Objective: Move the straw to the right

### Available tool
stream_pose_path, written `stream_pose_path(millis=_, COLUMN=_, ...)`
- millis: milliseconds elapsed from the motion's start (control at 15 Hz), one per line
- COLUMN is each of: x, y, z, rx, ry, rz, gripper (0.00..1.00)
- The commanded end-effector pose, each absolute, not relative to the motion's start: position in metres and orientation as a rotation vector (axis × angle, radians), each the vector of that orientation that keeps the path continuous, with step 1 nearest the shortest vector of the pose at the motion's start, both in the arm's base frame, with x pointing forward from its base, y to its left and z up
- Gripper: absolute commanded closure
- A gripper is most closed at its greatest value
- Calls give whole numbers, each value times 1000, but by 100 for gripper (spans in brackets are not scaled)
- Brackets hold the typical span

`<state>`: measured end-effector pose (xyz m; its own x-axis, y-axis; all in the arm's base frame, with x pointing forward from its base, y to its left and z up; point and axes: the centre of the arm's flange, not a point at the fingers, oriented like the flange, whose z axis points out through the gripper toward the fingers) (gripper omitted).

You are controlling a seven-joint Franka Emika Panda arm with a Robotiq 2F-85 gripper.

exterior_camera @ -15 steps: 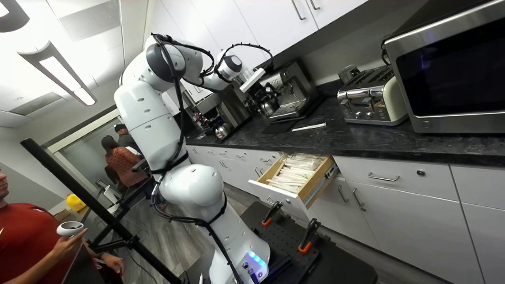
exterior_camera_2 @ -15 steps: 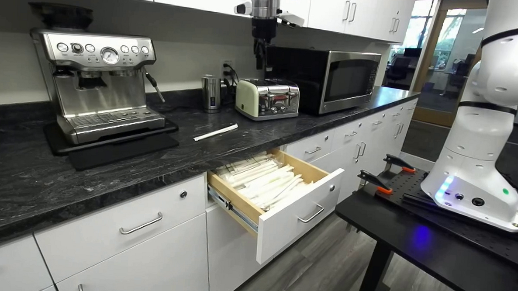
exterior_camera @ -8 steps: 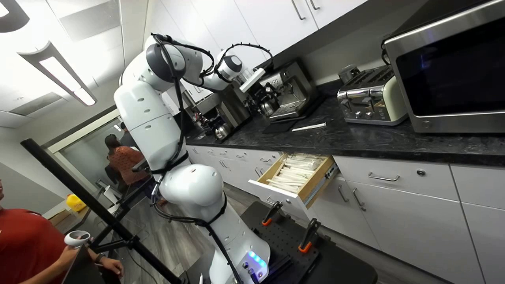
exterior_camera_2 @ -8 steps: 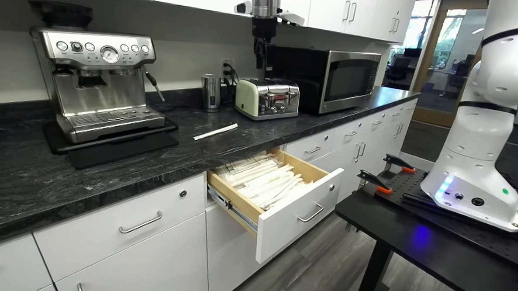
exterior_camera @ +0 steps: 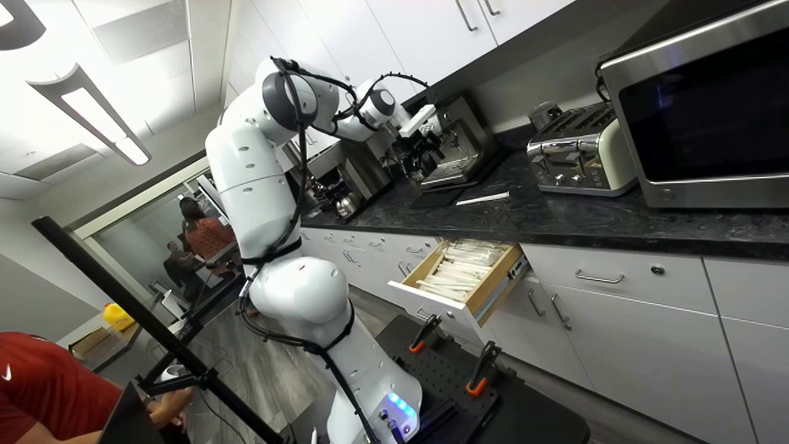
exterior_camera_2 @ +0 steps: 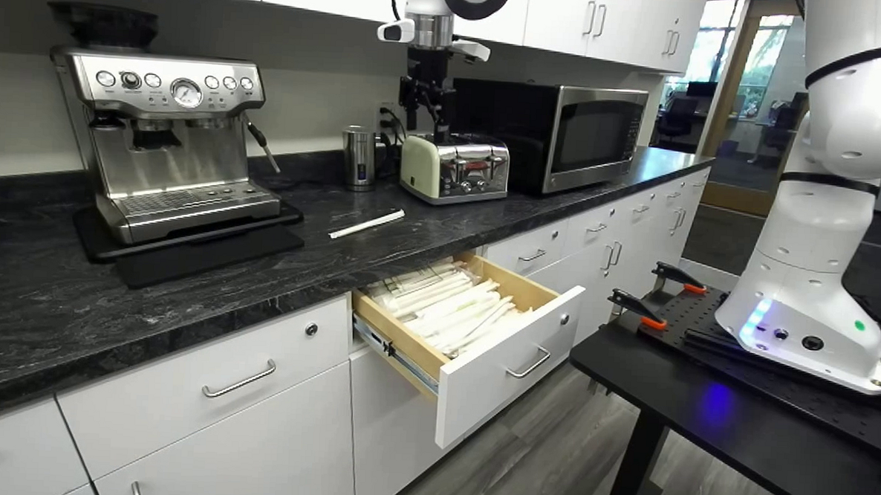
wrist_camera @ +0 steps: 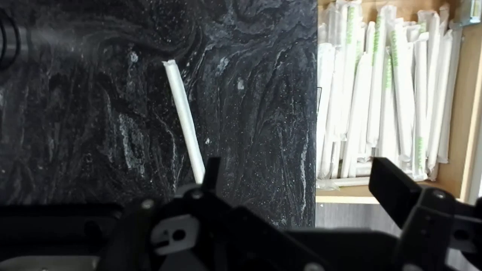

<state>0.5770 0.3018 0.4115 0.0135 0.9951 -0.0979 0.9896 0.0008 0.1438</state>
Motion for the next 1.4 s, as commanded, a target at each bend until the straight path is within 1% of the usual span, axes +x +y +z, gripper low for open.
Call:
stream_pose_path(millis=0, x=634, y=310, z=390, rx=1913, ry=2290, rz=99, gripper=0)
stream_pose_path(millis=133, x=651, y=317, z=365, rx=1862, ry=2344, rz=86, gripper=0)
stream_pose_path(millis=267, x=649, y=321, z=351, rx=1854, ry=2295, rz=-15, gripper=0)
stream_pose_path(millis=333, x=632, y=310, z=352, rx=1890, ry=2314, rz=31, gripper=0)
stream_pose_path(millis=533, x=638, y=316, z=337, rx=1860, ry=2316, rz=3, gripper=0)
stream_pose_path(millis=600, x=641, y=316, z=335, rx=1878, ry=2305, rz=5, gripper=0)
stream_pose_path(millis=933, x=671, y=326, z=312, rx=1907, ry=2248, rz=233, gripper=0)
stream_pose_path(millis=1333, x=696, y=318, z=274, rx=1923, ry=2261, rz=143, gripper=0)
